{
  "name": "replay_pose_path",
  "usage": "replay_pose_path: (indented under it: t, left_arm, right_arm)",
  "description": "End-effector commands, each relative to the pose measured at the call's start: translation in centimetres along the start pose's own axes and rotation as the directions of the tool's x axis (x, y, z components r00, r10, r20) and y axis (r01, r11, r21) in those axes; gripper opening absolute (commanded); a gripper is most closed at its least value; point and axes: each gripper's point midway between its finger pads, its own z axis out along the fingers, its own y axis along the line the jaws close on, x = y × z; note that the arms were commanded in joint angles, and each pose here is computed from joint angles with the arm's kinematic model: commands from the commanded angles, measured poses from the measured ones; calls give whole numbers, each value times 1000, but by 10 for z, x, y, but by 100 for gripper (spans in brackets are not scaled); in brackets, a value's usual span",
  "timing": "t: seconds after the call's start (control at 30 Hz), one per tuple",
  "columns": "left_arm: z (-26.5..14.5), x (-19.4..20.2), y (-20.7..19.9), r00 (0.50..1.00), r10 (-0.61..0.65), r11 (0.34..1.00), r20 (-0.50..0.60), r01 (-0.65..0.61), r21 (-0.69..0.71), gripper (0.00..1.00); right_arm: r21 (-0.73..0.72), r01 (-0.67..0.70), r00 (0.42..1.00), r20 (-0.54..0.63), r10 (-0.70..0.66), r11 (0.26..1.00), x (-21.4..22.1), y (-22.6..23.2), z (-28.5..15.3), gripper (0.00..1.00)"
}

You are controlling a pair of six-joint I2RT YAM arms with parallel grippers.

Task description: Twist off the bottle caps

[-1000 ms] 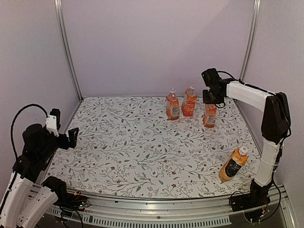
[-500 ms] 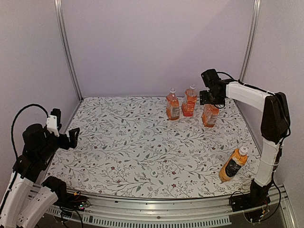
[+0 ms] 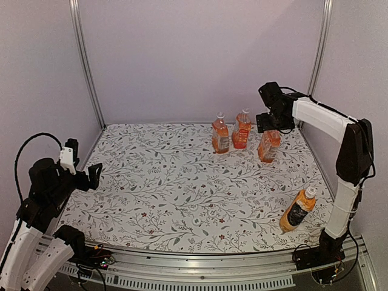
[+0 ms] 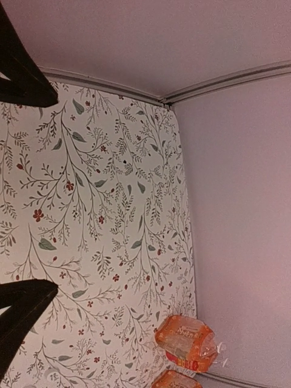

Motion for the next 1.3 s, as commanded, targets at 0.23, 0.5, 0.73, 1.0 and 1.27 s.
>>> replay_pose_path:
  t: [0.23, 0.5, 0.73, 1.0, 1.27]
  left_arm:
    - [1, 1, -4, 1000, -12, 1000, 13, 12, 24, 100]
    - [1, 0, -8, 1000, -10, 999, 24, 9, 46, 100]
    - [1, 0, -8, 1000, -6, 999, 30, 5, 47, 99]
    - [2, 2, -9, 1000, -5, 999, 24, 4, 54, 100]
    - [6, 5, -11, 1000, -5, 998, 11, 4, 66, 100]
  right_arm:
    - [-230, 103, 948, -273, -166, 968, 69, -30, -140, 98]
    - [-241, -3, 902, -419, -101, 970, 166, -76, -203, 97]
    - [-147, -19, 866, -497, -57, 989, 223, -111, -223, 94]
    - [-118, -7, 815, -576, -63, 993, 263, -112, -213, 87]
    - [-141, -28, 790, -610, -64, 990, 284, -115, -226, 77]
